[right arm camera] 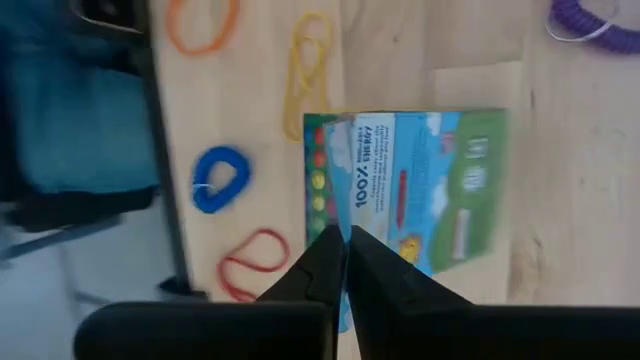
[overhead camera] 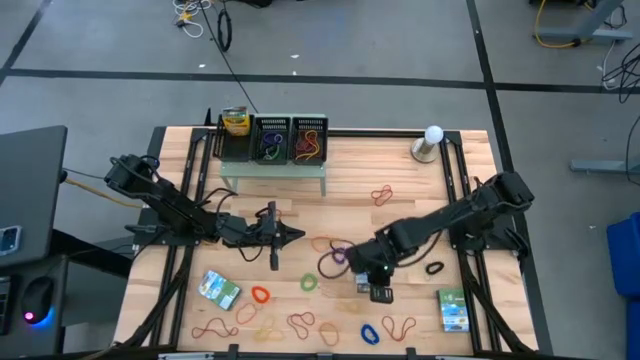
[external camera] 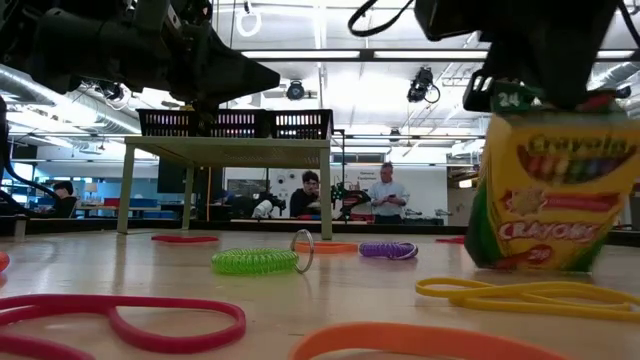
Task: Pick & Place Office Desk Supplies
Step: Put the crayon box into the left black bin on the shelf
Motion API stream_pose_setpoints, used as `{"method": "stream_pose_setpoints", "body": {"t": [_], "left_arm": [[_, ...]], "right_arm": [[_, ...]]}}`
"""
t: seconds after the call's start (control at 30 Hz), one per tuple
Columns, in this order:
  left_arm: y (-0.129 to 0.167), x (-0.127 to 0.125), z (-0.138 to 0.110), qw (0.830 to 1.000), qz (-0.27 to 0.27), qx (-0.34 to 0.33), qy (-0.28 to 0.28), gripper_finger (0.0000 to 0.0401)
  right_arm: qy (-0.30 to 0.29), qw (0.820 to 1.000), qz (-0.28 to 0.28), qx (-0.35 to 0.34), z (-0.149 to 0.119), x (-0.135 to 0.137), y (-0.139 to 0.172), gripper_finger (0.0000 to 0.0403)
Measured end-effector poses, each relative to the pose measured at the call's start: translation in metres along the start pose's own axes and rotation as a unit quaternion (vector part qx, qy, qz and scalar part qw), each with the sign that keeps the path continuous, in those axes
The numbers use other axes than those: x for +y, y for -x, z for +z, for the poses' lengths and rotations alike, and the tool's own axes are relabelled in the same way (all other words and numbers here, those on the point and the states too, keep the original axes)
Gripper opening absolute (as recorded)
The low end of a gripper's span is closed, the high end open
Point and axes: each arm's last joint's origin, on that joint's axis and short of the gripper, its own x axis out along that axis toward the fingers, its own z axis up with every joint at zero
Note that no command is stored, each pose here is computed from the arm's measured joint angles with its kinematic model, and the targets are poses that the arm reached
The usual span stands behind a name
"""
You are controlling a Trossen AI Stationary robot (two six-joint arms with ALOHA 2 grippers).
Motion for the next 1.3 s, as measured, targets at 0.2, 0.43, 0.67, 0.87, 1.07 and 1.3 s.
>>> {"method": "stream_pose_setpoints", "body": {"t": [0.2, 0.43, 0.67, 0.87, 1.07, 1.3], "left_arm": [[0.0, 0.0, -0.001, 1.0, 0.0, 0.004, -0.002, 0.0011], [0.0, 0.0, -0.001, 1.0, 0.0, 0.004, -0.002, 0.0011], [0.0, 0.0, -0.001, 1.0, 0.0, 0.004, -0.002, 0.0011], [0.0, 0.0, -0.001, 1.0, 0.0, 0.004, -0.002, 0.0011], [0.0, 0.0, -0.001, 1.0, 0.0, 0.004, -0.002, 0.0011], [0.0, 0.0, -0.001, 1.0, 0.0, 0.004, -0.002, 0.0011]], "right_arm": [[-0.01, 0.999, 0.039, -0.002, 0.008, -0.012, 0.008, 0.0018], [-0.01, 0.997, 0.082, -0.006, 0.014, -0.016, 0.011, 0.0018], [-0.027, 0.997, 0.077, -0.015, 0.018, -0.025, 0.015, 0.0018], [-0.037, 0.997, 0.071, -0.018, 0.02, -0.029, 0.016, 0.0018], [-0.049, 0.995, 0.08, -0.031, 0.023, -0.028, 0.017, 0.0018], [-0.044, 0.993, 0.091, -0.055, 0.028, -0.026, 0.018, 0.0018]]}}
